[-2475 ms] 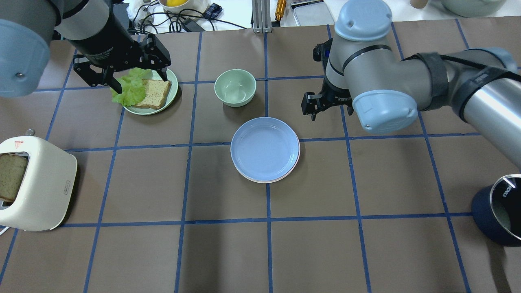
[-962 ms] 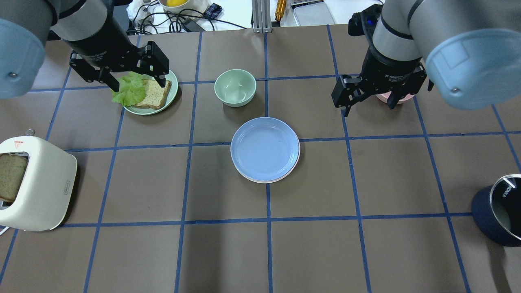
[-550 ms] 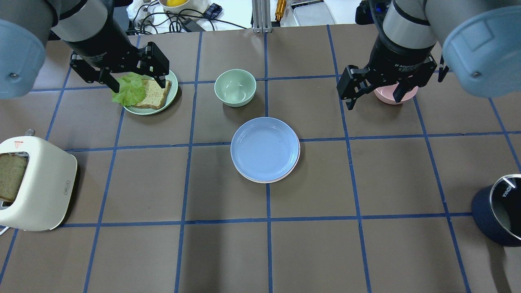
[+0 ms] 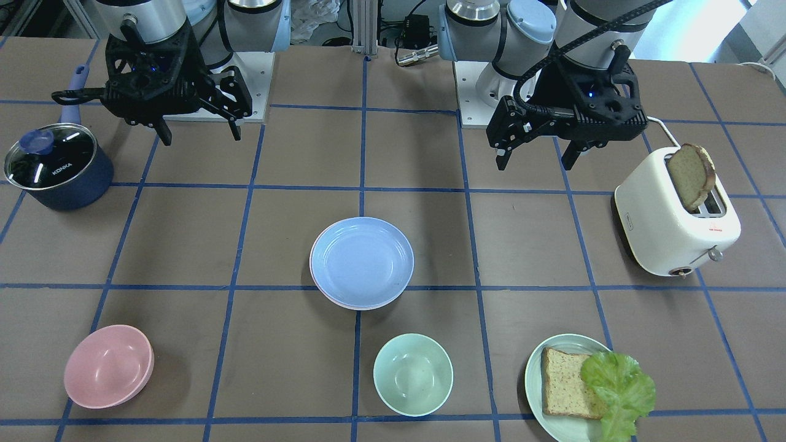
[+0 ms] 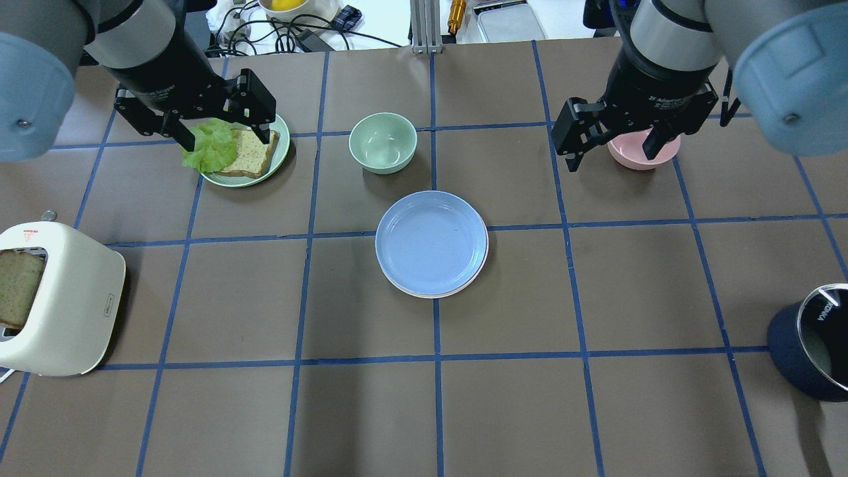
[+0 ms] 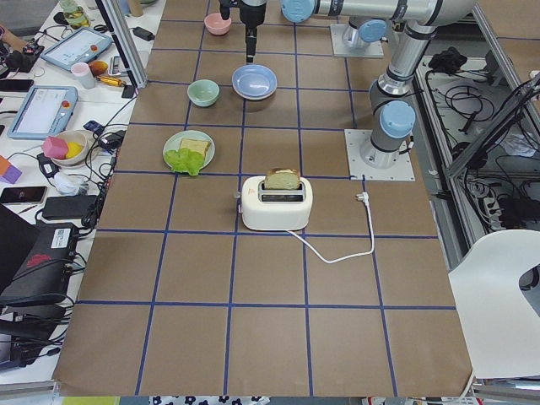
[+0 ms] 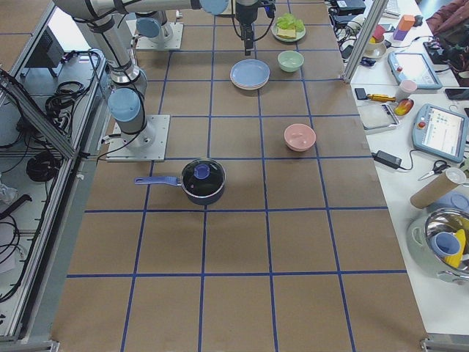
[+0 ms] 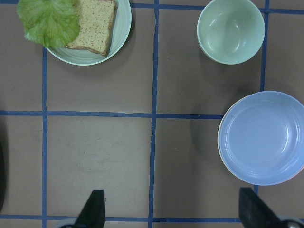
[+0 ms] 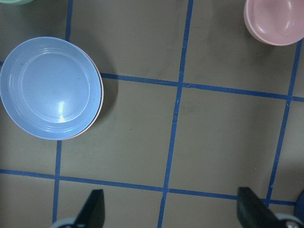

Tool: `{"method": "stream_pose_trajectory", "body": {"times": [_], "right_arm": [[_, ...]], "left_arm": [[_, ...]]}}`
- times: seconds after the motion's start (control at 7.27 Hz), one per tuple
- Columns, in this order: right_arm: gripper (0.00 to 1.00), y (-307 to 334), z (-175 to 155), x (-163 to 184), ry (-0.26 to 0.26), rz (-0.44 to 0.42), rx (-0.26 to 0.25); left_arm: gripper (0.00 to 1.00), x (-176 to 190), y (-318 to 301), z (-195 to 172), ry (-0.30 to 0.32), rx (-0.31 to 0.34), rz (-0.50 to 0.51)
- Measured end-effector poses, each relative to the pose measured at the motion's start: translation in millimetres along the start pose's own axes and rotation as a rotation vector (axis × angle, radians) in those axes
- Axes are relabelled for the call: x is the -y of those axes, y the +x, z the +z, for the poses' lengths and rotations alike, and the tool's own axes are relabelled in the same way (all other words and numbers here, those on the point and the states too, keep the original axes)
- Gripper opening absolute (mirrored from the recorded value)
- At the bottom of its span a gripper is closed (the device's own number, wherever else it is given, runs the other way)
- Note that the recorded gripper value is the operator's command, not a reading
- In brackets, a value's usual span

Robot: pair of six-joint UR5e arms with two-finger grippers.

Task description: Stack three plates with pink and blue

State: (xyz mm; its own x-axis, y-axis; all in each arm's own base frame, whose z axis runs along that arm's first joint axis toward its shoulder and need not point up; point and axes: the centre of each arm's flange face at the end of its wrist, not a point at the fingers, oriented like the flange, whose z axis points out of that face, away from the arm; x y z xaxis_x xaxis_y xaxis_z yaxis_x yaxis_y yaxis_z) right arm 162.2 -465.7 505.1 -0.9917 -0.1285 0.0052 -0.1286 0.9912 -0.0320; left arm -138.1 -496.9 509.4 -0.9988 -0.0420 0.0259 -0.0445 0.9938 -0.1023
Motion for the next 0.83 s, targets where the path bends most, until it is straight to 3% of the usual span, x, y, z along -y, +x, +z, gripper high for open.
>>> {"method": "stream_pose_trajectory", "body": {"times": [0.83], "right_arm": [[1.00,-0.3,-1.9,-1.4,0.001,0.018,0.004]], "left_arm": [[1.00,0.0,-0.5,-1.3,0.003,0.000,-0.001]]}}
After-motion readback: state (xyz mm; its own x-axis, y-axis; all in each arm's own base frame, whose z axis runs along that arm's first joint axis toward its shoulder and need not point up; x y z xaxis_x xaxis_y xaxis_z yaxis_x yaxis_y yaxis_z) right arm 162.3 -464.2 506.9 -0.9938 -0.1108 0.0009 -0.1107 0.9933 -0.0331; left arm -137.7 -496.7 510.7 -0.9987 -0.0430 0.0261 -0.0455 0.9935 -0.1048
